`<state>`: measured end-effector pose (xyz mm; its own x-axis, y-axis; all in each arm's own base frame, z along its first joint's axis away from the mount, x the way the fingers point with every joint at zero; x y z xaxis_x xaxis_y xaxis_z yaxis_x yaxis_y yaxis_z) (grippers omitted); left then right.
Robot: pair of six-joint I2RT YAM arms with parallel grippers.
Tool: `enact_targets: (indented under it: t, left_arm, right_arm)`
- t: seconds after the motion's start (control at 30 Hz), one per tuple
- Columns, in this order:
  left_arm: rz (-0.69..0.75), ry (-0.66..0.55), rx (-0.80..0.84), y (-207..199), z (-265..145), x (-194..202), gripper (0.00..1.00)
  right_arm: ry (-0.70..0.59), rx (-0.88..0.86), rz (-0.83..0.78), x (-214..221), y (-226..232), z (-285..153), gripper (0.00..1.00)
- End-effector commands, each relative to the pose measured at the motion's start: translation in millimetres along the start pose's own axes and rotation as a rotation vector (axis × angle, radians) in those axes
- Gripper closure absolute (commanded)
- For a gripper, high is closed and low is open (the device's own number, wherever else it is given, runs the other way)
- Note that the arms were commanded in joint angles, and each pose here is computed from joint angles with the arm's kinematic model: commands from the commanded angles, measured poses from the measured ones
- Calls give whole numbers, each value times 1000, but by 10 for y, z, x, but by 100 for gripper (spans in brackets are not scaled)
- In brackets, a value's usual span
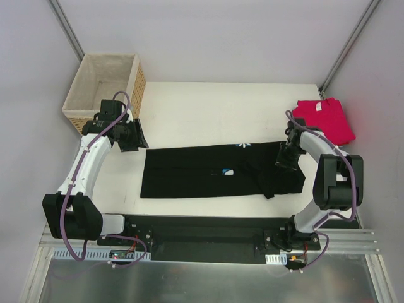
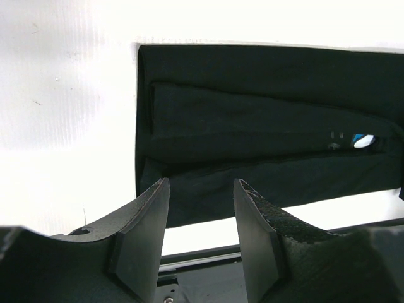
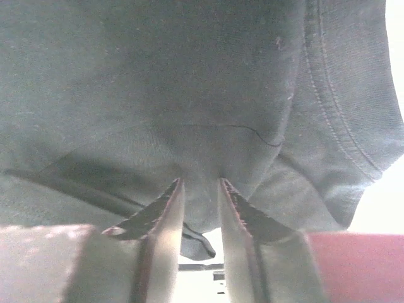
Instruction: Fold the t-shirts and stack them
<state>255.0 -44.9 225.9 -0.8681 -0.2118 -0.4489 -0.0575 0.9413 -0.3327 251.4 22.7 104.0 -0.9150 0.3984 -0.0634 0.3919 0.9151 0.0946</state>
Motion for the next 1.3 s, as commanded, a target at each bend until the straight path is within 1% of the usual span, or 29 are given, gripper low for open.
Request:
enact_targets:
  t: [0.0,0.03,0.07,0.13,0.2,0.27,0.5,0.73,0.77,0.9,1.07,1.27]
  left_arm:
    - [37,-26,3,-30,-103,-27,55]
    - [35,-24,4,-31,-104,-24,55]
    - [33,-24,4,-32,-99,-27,55]
    - [29,-17,8,-31,-91,-20,55]
    - [24,-11,9,-31,-75,-20,55]
    - [25,-6,12,-38,-63,-33,55]
    - [39,-24,-2,-24,-98,-48,55]
    - [39,-19,-5,-23,-112,-37,55]
    - [40,-23,-4,-29,-120,-52,55]
    - [46,-24,-10,-31,-140,-74,55]
    - [54,-25,-17,-38,-171,-97,55]
    - [44,-16,-13,-39,-161,-93,55]
  right_arm:
    - [-76,2,-17,-45,-9,-345,65]
    - [-98,3,-16,-47,-13,-421,61]
    - [-103,14,-14,-19,-39,-478,59]
    - [-155,35,-16,-4,-81,-593,56]
    - [-151,49,-21,36,-115,-575,55]
    - [-115,63,-21,93,-146,-461,55]
    - [-38,-2,21,166,-76,-172,56]
    - [-20,-7,28,166,-65,-94,57]
    - [-27,-18,50,128,-93,-84,57]
    - [-4,-19,59,120,-103,3,60]
    - [13,-16,59,147,-110,7,60]
    - [-39,2,64,197,-217,-142,59]
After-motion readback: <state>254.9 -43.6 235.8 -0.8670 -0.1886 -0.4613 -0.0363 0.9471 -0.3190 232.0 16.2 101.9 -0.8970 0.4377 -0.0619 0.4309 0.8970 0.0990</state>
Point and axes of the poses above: each gripper's point midway between its finger pads, its own z axis out along the fingers, its own y axis along the line the jaws close on, x = y × z, the point moved 7 cm from there along -z, back along the fingers, and after that the axes turned 3 degrees about z, right-handed, at the moved point
